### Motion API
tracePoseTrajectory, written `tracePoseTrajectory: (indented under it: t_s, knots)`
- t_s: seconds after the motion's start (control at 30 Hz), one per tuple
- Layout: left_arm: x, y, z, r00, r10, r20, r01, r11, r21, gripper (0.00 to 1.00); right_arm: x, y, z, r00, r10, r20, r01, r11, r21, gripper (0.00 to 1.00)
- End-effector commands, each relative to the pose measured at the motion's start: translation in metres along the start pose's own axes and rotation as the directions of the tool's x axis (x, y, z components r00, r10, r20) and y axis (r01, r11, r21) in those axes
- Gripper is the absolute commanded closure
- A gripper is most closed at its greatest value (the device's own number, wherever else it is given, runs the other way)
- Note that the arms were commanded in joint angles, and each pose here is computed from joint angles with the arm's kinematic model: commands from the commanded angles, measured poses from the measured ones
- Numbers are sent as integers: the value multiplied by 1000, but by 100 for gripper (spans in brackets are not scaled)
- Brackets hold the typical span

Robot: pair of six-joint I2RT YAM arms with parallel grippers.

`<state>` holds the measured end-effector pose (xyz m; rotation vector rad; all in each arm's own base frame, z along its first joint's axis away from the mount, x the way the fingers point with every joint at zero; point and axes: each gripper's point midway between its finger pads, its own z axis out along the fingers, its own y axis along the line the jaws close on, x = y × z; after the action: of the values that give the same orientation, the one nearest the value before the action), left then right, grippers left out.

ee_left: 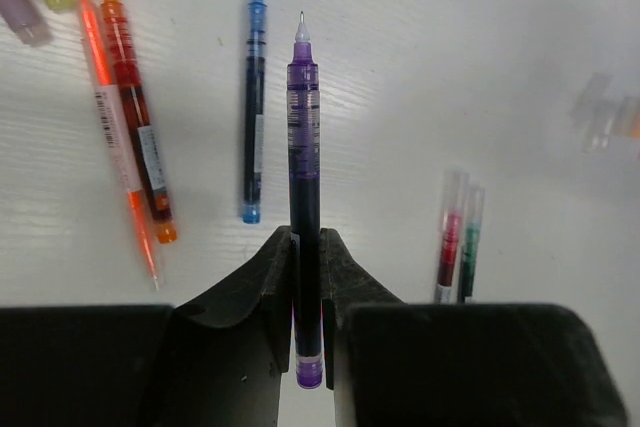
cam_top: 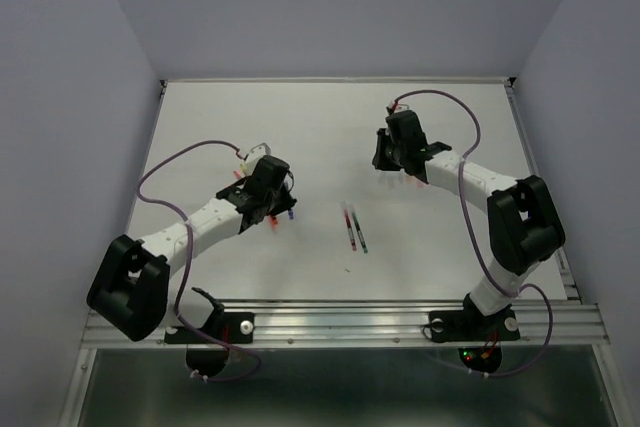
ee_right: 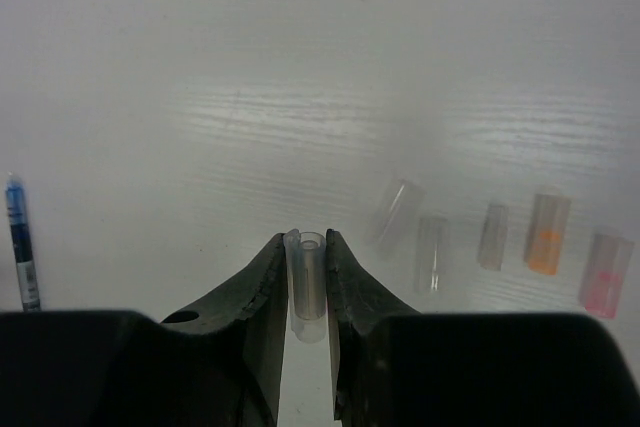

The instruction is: Open the pen caps

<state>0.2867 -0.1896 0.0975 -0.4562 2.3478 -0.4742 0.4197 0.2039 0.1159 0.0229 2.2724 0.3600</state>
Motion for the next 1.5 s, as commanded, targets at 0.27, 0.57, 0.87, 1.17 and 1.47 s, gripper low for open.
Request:
tracePoseTrajectory:
  t_s: [0.27, 0.57, 0.87, 1.17, 1.47]
  knots:
    - [-24, 36, 23, 1000, -10, 21, 14, 975, -223, 100, 44, -25, 27, 985, -77, -153, 90, 993, 78, 86]
    - [-21, 42, 38, 1000, 0, -21, -6, 963, -268, 100, 51, -17, 35, 982, -80, -170, 94, 993, 73, 77]
    - [-17, 45, 42, 999, 0, -36, -10, 958, -288, 100, 52, -16, 33, 983, -85, -165, 102, 990, 96, 67]
    - [-15, 47, 45, 999, 2, -49, -17, 952, -306, 100, 43, -10, 28, 986, -88, -141, 102, 990, 98, 59]
    - [-17, 50, 47, 999, 18, -50, -34, 943, -330, 84, 7, -1, -5, 996, -78, -32, 81, 994, 78, 49]
